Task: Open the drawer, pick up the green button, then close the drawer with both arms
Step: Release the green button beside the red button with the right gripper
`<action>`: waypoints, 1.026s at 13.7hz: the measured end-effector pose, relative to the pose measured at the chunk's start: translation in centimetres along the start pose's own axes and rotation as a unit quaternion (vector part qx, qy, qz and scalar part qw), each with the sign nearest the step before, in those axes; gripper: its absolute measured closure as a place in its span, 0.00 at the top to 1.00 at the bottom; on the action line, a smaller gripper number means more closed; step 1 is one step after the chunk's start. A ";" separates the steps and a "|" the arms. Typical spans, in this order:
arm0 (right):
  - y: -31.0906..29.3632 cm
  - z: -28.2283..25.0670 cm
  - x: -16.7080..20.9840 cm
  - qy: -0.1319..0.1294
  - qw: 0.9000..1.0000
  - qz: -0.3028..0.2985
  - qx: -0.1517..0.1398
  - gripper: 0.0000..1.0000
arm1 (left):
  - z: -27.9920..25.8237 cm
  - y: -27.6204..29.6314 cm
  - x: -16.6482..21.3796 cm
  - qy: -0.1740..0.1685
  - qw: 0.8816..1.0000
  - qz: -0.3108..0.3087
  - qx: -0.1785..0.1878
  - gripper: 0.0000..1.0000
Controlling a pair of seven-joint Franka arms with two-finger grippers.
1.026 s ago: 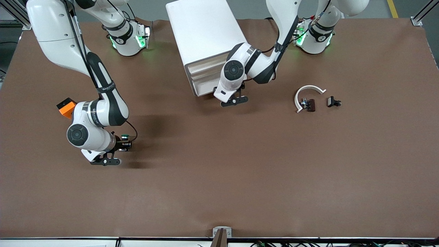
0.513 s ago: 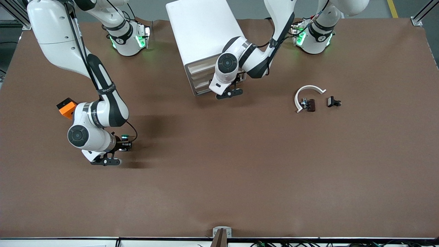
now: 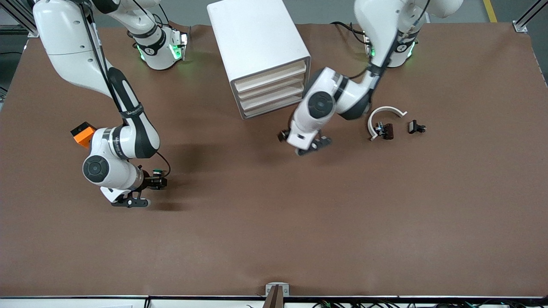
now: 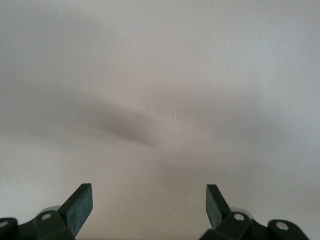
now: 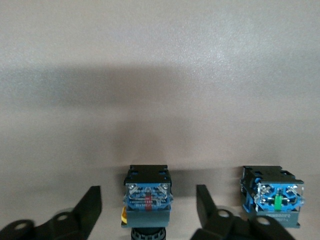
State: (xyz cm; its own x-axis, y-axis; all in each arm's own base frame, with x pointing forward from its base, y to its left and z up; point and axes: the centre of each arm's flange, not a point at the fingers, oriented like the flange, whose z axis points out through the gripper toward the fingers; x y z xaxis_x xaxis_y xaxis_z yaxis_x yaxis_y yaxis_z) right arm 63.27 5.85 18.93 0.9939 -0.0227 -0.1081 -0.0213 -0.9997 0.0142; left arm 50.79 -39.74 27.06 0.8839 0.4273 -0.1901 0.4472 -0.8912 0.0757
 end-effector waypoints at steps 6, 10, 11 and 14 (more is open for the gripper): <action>-0.3 -9.3 0.1 0.030 1.000 -0.001 0.008 1.00 | -12.8 -7.8 12.4 0.079 0.995 -0.059 -0.015 1.00; 0.2 -21.9 -3.8 0.033 0.999 -0.002 0.015 1.00 | -21.0 -13.8 17.7 0.094 0.992 -0.077 -0.016 1.00; 0.5 -24.9 -5.2 0.031 0.999 -0.001 0.016 1.00 | -22.8 -15.0 18.7 0.096 0.993 -0.071 -0.017 1.00; 2.3 -32.2 -9.1 0.025 0.999 0.003 0.020 1.00 | -27.0 -19.3 21.7 0.103 0.994 -0.040 -0.018 1.00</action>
State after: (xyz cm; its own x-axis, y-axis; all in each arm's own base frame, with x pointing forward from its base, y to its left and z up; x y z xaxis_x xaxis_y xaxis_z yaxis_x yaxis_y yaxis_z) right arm 57.67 4.15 51.92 0.9978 -0.0300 -0.0587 -0.0315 -0.9992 -0.0245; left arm 65.06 -9.19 47.94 0.8525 0.5226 0.0079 0.5191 -0.8484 0.1038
